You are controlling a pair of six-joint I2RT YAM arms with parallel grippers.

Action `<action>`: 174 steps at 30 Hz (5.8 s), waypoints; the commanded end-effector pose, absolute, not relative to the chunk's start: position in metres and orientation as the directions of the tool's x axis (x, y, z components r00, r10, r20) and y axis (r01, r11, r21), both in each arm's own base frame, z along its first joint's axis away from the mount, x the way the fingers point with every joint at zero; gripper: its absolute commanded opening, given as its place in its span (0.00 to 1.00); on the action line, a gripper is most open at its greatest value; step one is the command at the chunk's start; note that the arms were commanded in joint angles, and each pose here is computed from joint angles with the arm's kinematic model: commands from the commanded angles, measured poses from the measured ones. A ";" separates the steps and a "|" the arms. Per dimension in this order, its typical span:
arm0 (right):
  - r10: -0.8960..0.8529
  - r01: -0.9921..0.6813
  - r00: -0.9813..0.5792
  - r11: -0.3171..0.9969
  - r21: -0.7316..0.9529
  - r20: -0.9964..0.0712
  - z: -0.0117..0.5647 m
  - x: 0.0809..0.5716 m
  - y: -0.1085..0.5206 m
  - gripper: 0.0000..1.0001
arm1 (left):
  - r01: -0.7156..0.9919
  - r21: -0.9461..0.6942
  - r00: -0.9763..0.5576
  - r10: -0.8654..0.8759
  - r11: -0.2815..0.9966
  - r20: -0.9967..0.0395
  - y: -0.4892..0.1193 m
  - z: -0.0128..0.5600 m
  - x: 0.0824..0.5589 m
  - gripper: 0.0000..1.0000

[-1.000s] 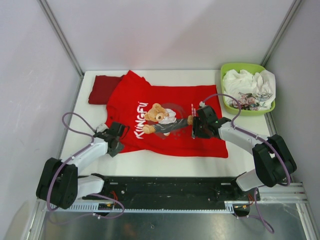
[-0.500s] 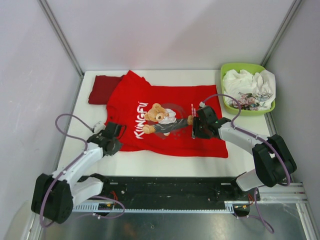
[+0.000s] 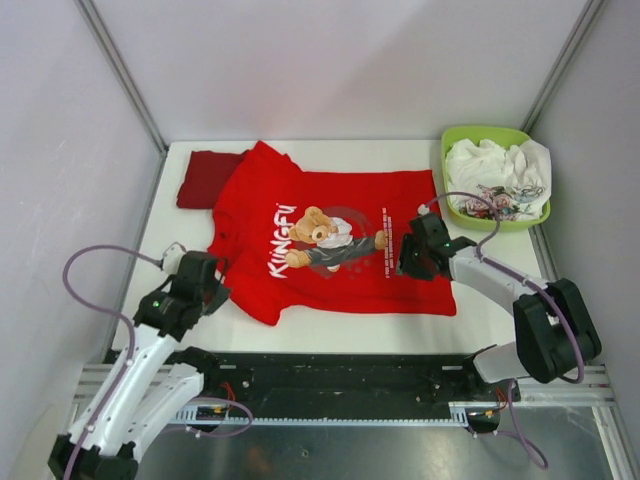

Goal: Fold and stack the t-shirts
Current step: Grap the side of the flattened tshirt closest away from the robot with both arms, then fold the flattened tshirt in 1/3 of the way

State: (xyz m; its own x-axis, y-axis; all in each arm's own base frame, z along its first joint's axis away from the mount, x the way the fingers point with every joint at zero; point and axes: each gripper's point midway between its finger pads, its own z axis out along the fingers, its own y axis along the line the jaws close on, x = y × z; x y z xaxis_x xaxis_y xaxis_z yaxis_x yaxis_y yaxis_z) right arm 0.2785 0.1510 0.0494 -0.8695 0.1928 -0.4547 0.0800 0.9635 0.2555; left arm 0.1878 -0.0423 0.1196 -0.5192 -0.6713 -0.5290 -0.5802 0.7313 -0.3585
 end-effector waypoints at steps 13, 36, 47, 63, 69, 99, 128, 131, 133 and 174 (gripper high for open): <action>0.688 0.581 -0.649 0.723 0.373 -0.325 0.059 0.225 0.044 0.53 | -0.548 -0.500 -0.481 -0.742 0.671 -0.468 -0.045 0.149 0.148 0.00; 0.864 0.800 -0.453 0.503 0.326 -0.221 0.026 0.158 0.022 0.32 | -0.641 -0.492 -0.435 -0.807 0.589 -0.399 -0.039 0.118 0.128 0.00; 0.865 0.786 -0.436 0.500 0.363 -0.248 0.031 0.166 0.020 0.35 | -0.638 -0.493 -0.432 -0.805 0.591 -0.406 -0.038 0.117 0.129 0.00; 0.863 0.791 -0.424 0.500 0.352 -0.274 0.023 0.181 0.014 0.35 | -0.638 -0.486 -0.436 -0.800 0.597 -0.412 -0.037 0.116 0.129 0.00; 0.860 0.791 -0.427 0.505 0.345 -0.280 0.019 0.184 0.012 0.34 | -0.637 -0.488 -0.435 -0.800 0.598 -0.413 -0.037 0.117 0.129 0.00; 0.817 0.730 -0.526 0.577 0.366 -0.237 0.037 0.182 0.025 0.00 | -0.607 -0.509 -0.395 -0.788 0.610 -0.473 -0.021 0.148 0.114 0.00; 0.807 0.675 -0.540 0.585 0.450 -0.239 0.056 0.234 0.026 0.00 | -0.550 -0.397 -0.410 -0.652 0.735 -0.638 -0.038 0.187 0.234 0.00; 0.804 0.664 -0.534 0.590 0.459 -0.261 0.063 0.245 0.023 0.00 | -0.548 -0.377 -0.408 -0.632 0.747 -0.659 -0.039 0.190 0.254 0.00; 0.802 0.659 -0.530 0.594 0.461 -0.275 0.068 0.251 0.021 0.00 | -0.548 -0.370 -0.407 -0.626 0.750 -0.665 -0.039 0.192 0.266 0.00; 0.773 0.589 -0.546 0.628 0.509 -0.322 0.054 0.376 0.010 0.00 | -0.531 -0.344 -0.426 -0.595 0.774 -0.681 -0.033 0.182 0.402 0.00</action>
